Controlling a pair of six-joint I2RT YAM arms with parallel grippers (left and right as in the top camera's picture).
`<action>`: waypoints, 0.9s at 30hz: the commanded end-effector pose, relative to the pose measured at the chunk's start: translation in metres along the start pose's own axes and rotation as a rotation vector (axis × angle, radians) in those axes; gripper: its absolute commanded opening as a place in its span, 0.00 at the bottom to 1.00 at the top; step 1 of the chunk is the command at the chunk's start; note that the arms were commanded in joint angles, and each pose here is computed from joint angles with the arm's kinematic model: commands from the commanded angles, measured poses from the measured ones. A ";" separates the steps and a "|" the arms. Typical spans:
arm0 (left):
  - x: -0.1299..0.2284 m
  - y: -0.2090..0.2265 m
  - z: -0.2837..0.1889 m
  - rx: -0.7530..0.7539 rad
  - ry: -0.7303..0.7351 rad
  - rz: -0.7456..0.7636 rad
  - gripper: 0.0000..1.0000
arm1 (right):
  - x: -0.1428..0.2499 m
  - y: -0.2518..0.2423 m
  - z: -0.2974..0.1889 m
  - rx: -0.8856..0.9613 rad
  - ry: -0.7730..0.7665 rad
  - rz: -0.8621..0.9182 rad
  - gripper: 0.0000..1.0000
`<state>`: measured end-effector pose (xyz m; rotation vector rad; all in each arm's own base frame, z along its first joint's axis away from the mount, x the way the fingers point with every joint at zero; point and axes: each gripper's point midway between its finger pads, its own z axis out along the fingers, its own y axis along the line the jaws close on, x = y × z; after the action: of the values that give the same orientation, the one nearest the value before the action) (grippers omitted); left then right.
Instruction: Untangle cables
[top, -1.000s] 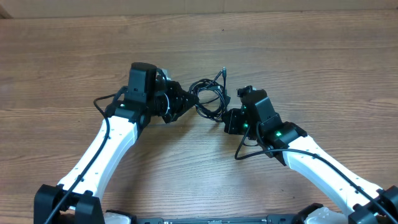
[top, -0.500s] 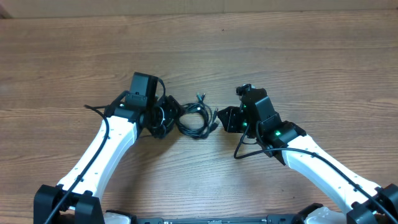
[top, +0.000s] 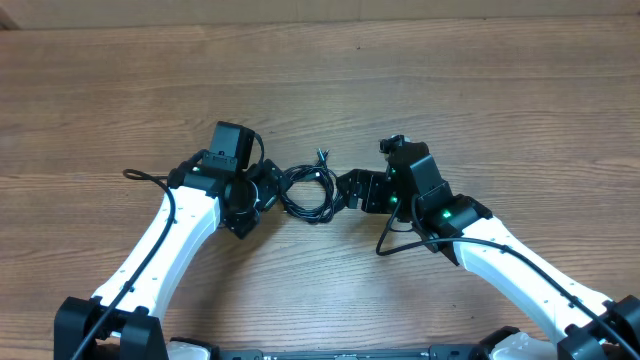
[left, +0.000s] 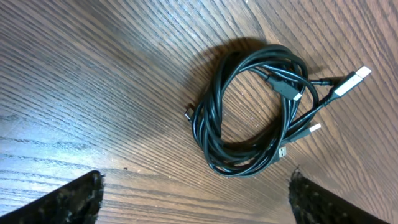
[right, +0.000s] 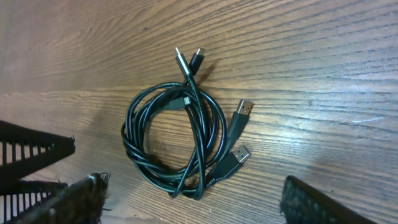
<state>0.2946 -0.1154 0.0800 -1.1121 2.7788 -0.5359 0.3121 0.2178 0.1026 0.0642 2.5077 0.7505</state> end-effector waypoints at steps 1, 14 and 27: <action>-0.005 -0.002 -0.005 -0.001 -0.035 0.007 1.00 | -0.001 0.001 0.000 0.006 -0.004 -0.008 1.00; -0.009 -0.003 0.003 -0.060 -0.129 0.098 0.59 | -0.002 0.000 0.000 0.007 -0.005 -0.007 1.00; 0.000 -0.003 0.056 -0.145 -0.100 0.159 0.50 | 0.007 -0.006 0.000 0.031 0.028 0.001 1.00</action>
<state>0.3066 -0.1355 0.0398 -0.9337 2.8064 -0.3246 0.3059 0.2142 0.0961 0.0639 2.5465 0.7281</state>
